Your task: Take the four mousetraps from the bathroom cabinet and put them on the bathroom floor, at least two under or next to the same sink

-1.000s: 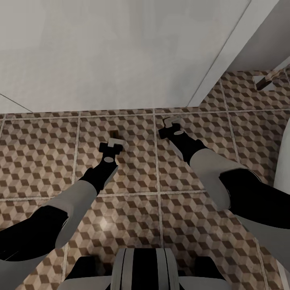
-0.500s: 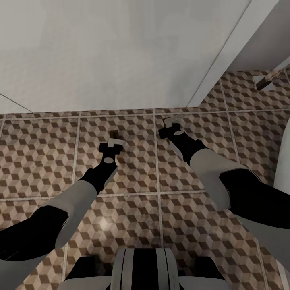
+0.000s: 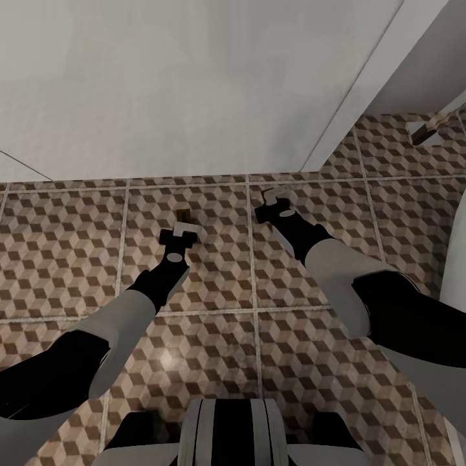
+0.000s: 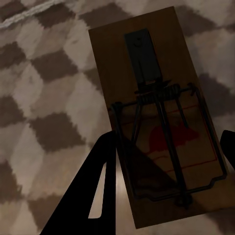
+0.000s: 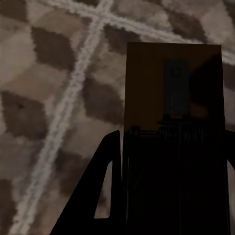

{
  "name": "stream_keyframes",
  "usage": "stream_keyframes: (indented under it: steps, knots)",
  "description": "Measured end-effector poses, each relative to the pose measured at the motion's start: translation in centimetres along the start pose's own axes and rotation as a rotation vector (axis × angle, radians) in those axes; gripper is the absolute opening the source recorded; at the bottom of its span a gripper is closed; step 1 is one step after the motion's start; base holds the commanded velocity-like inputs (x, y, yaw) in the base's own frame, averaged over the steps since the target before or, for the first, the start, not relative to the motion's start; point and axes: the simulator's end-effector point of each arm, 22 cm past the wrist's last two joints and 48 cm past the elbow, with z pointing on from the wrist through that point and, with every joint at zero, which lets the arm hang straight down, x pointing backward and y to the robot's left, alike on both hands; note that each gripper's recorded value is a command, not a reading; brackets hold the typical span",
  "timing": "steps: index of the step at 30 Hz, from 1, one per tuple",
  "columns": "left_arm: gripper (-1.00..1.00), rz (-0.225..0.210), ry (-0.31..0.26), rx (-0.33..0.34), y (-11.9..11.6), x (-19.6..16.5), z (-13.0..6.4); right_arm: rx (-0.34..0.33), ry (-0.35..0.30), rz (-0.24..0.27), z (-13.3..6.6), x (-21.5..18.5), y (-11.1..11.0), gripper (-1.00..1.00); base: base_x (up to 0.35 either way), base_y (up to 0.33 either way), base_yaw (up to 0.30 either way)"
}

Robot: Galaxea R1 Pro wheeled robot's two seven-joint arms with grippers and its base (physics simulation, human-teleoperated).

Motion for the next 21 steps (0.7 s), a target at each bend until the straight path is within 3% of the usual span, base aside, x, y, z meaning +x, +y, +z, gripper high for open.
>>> stream_keyframes:
  steps: [21]
  knots:
    - [-1.00,0.000,-0.001,-0.013,0.29,-0.18,0.00,0.000,0.001,0.001,0.00,0.03,0.00,-1.00,0.000,0.000,0.000]
